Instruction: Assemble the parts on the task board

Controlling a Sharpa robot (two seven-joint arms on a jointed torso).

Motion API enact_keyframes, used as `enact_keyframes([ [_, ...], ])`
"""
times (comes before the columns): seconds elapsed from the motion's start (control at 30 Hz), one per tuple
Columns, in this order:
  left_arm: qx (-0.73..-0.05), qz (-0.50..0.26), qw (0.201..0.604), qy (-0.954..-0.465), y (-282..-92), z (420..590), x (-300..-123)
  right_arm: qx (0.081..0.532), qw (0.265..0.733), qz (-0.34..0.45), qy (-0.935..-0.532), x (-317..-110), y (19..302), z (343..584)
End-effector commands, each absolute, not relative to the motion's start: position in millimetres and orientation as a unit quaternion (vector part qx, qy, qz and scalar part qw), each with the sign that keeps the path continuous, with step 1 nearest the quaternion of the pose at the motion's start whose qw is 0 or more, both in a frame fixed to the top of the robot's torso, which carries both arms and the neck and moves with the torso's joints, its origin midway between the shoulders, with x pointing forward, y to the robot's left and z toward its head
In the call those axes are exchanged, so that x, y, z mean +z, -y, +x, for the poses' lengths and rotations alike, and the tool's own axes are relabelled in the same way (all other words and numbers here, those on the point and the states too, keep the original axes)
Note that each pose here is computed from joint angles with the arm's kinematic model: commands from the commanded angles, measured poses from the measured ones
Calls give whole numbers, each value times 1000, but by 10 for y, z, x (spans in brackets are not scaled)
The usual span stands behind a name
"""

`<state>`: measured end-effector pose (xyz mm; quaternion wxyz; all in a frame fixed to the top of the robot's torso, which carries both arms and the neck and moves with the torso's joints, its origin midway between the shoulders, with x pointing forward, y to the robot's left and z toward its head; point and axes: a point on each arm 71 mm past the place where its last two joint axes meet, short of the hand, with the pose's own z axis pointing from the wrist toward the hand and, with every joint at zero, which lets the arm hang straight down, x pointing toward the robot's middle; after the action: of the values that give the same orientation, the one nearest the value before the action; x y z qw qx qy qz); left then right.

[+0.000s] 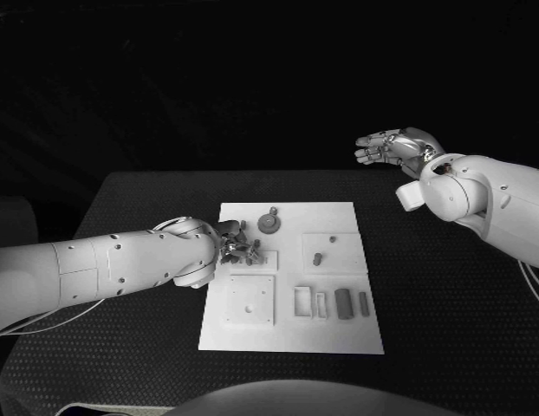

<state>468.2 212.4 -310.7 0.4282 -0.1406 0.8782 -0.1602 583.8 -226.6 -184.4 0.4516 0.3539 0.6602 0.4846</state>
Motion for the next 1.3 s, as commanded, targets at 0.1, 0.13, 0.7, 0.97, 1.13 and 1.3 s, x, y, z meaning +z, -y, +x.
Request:
enact_keyframes([
  [0.1, -170, -148, 428, -875, -2090, 4680, -3092, 492, 445, 349, -662, -1847, 2238, 5831],
  [0.13, -171, -148, 428, -875, -2084, 4689, -3084, 492, 445, 349, -662, -1848, 2236, 5831],
  [0.7, -173, -152, 425, -875, -2100, 4767, -2980, 492, 445, 349, -662, -1849, 2245, 5830],
  [0.97, -177, -155, 393, -889, -2099, 4743, -3017, 491, 445, 349, -663, -1854, 2244, 5832],
  [1.13, -180, -158, 380, -893, -2094, 4753, -3018, 491, 443, 349, -663, -1871, 2238, 5827],
  [1.3, -184, -159, 380, -892, -2090, 4808, -2939, 491, 443, 350, -663, -1873, 2243, 5826],
])
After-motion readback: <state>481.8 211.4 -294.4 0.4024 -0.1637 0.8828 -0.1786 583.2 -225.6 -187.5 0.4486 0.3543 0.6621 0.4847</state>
